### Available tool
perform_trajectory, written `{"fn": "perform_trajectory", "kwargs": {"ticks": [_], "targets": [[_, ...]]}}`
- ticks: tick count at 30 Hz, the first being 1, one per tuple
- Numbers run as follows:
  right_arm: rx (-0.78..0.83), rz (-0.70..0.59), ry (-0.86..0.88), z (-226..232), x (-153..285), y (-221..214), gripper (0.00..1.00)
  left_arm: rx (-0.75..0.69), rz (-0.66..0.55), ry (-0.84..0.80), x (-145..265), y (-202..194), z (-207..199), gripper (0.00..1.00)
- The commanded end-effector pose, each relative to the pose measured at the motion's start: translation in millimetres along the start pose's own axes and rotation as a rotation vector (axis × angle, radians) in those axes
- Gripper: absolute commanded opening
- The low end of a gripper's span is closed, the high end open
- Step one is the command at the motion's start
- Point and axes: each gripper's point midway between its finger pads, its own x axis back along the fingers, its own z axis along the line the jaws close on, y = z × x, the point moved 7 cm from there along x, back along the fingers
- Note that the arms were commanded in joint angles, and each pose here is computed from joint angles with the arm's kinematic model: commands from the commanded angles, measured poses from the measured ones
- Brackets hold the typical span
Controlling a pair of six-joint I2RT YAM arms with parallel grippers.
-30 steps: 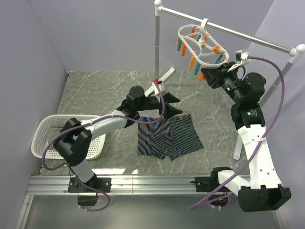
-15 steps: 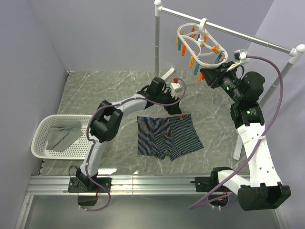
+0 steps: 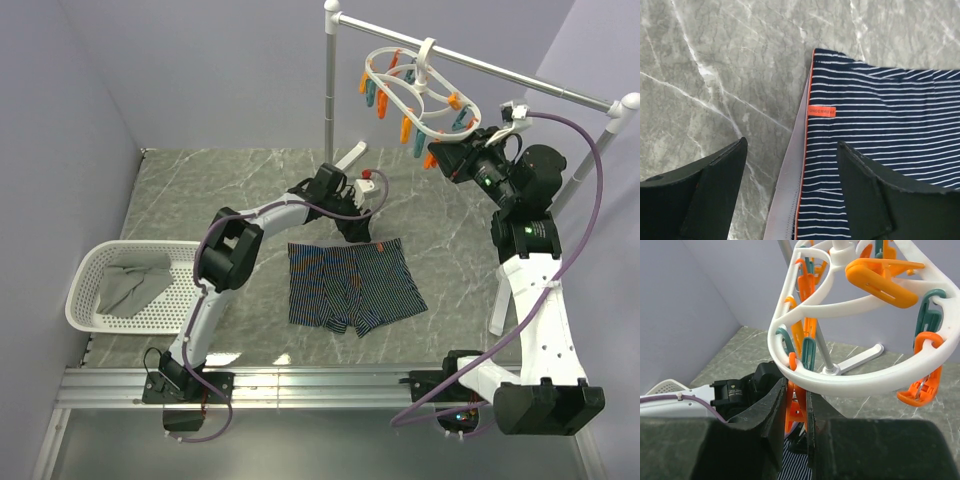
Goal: Clip the underwear to the hanger
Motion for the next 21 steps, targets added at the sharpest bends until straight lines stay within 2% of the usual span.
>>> {"fn": "perform_trajectory", "kwargs": {"ticks": [1, 14, 20, 21], "targets": [[0.040, -0.043, 0.024, 6.3, 4.1, 20.7, 0.00, -0.065, -0.009, -0.029, -1.0, 7.1, -1.2, 0.77], [0.027, -0.034, 0.031, 4.3, -0.2, 22.8, 0.00, -0.128, 0.094, 0.058, -24.4, -16.2, -4.3, 0.69], [0.022, -0.029, 0.030, 4.0, -0.9, 22.8, 0.00, -0.147, 0.169, 0.053, -35.2, -24.0, -13.1, 0.56], [0.023, -0.031, 0.030, 4.0, -0.9, 23.0, 0.00, -0.157, 0.171, 0.053, -37.3, -22.2, -13.6, 0.51]]}}
